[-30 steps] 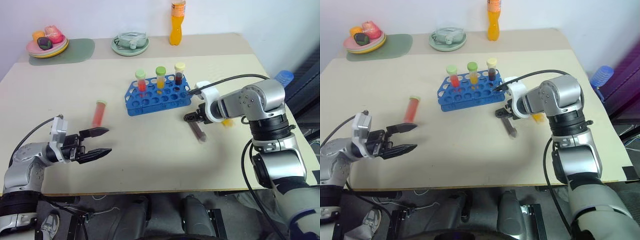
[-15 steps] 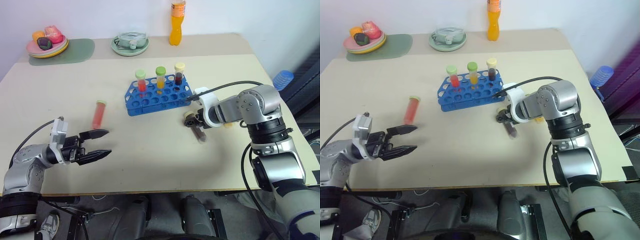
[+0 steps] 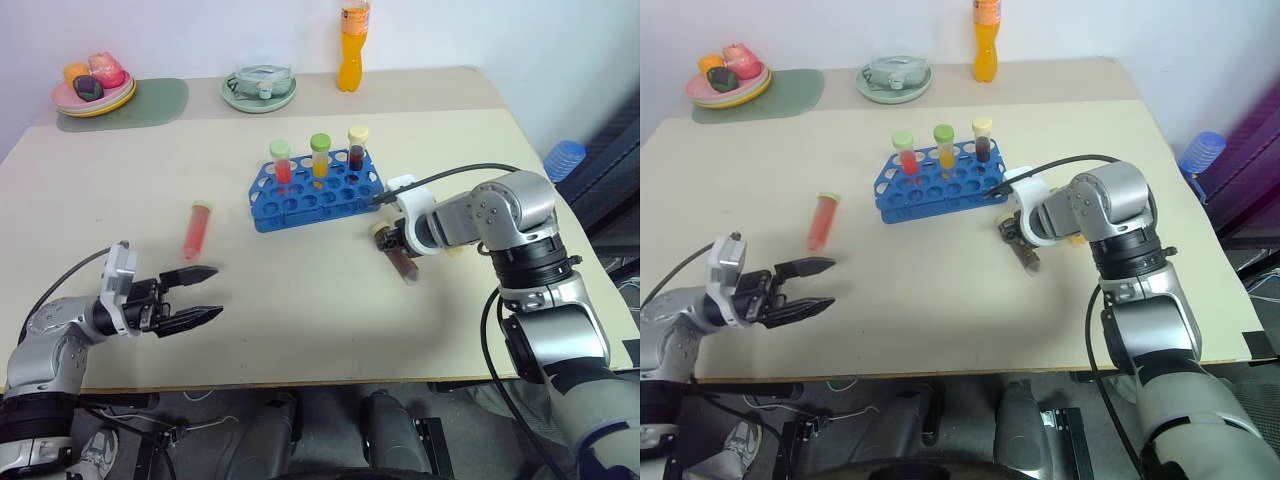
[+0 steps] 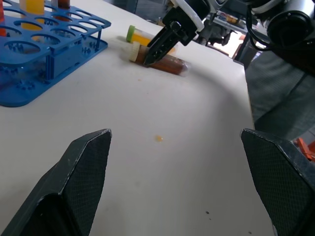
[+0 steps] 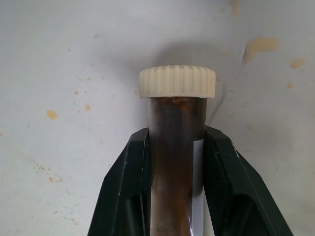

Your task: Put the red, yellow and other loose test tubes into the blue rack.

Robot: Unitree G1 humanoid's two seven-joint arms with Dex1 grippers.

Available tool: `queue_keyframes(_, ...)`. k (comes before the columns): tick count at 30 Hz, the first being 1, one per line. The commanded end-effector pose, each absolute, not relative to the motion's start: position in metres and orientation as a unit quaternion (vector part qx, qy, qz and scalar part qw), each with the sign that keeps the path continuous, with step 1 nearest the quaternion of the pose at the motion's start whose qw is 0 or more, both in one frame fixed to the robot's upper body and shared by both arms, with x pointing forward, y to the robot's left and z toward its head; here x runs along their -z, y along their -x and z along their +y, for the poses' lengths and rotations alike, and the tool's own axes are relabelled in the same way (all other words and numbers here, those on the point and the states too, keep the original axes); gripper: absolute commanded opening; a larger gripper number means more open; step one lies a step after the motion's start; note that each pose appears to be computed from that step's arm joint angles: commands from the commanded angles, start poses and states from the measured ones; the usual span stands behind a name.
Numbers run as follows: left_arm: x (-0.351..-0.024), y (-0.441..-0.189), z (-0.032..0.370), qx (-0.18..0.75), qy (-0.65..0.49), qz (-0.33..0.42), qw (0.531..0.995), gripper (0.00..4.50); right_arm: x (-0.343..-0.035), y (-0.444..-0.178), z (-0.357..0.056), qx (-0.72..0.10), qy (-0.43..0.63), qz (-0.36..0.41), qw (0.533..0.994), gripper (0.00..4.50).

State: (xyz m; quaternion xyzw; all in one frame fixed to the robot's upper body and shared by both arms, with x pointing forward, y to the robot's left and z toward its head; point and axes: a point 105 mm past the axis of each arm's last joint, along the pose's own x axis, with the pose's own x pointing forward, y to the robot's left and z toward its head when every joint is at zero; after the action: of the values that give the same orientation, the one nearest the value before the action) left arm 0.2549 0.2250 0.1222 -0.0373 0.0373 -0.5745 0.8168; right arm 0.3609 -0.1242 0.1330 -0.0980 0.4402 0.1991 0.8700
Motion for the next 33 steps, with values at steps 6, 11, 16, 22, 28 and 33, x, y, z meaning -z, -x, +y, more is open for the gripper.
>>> queue_keyframes(6,-0.133,-0.255,0.227,0.566,0.032,0.015,0.823,4.31,-0.155,-0.349,-0.094,-0.307,0.13,0.363,0.87,0.81)
queue_keyframes(11,-0.135,-0.258,0.228,0.556,0.031,0.004,0.83,4.31,-0.196,-0.334,-0.067,-0.425,0.187,0.18,0.867,0.81)
queue_keyframes(16,-0.138,-0.263,0.222,0.545,0.025,-0.013,0.838,4.31,-0.236,-0.348,-0.056,-0.414,0.109,0.036,0.903,0.81)
queue_keyframes(22,-0.143,-0.27,0.21,0.535,0.033,-0.036,0.844,4.31,-0.272,-0.374,-0.06,-0.382,-0.032,-0.144,0.912,0.81)
queue_keyframes(28,-0.146,-0.273,0.202,0.533,0.04,-0.046,0.844,4.31,-0.27,-0.396,-0.079,-0.302,-0.072,-0.25,0.917,0.81)
queue_keyframes(33,-0.151,-0.276,0.201,0.528,0.042,-0.057,0.846,4.31,-0.26,-0.401,-0.098,-0.23,-0.09,-0.304,0.92,0.81)
